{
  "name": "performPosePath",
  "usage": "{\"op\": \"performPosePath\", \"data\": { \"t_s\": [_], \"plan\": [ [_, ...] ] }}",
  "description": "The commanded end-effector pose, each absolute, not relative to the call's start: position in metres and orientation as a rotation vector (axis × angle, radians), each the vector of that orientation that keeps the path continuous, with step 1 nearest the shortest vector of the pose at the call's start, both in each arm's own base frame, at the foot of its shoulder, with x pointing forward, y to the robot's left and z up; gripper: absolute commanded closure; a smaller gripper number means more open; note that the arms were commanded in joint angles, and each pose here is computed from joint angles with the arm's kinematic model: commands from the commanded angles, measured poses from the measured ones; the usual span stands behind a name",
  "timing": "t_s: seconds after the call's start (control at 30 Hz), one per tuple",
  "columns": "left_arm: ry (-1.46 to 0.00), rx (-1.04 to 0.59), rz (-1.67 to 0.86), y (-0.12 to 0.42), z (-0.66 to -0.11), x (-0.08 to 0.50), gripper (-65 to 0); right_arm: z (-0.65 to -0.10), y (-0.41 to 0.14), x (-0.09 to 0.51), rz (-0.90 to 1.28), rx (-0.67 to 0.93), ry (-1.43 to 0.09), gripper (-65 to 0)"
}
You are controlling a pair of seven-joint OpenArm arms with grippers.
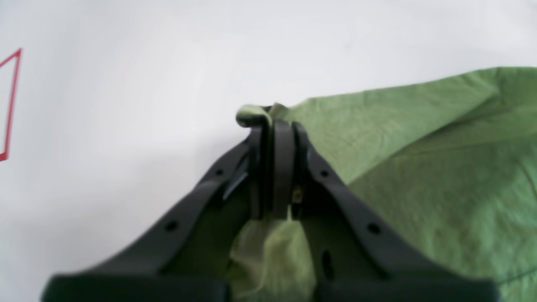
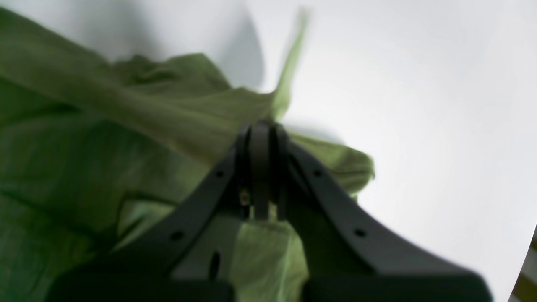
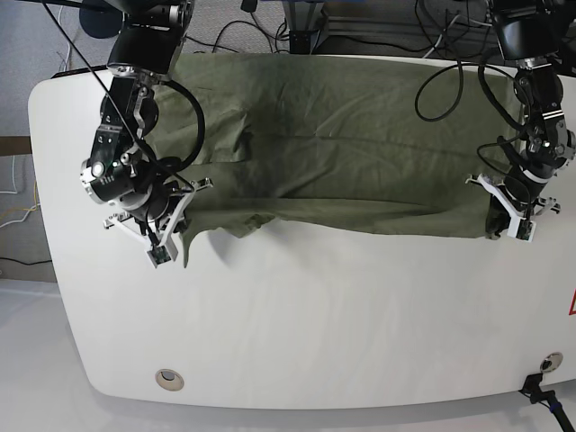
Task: Fold the T-shirt properly
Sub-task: 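Lift the hem and fold it over onto the shirt body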
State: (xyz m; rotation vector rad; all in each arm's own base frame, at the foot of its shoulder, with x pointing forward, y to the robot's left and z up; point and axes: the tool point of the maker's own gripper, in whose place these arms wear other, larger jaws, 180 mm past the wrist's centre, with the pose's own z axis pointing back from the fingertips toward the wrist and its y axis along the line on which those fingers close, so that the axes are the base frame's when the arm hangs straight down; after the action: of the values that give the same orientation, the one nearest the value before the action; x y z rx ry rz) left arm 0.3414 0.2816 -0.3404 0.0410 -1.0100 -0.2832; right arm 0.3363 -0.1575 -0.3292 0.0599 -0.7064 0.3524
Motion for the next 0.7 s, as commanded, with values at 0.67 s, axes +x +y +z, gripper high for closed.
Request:
{"op": "performPosePath", "data": {
  "t_s": [0.67],
  "plan": [
    [-0.997,0.132,-0.309,0.303,-0.327,0.287,0.0,-0.340,-0.145,0.246,0.312,0.329,-0.686,0.0]
  ]
}}
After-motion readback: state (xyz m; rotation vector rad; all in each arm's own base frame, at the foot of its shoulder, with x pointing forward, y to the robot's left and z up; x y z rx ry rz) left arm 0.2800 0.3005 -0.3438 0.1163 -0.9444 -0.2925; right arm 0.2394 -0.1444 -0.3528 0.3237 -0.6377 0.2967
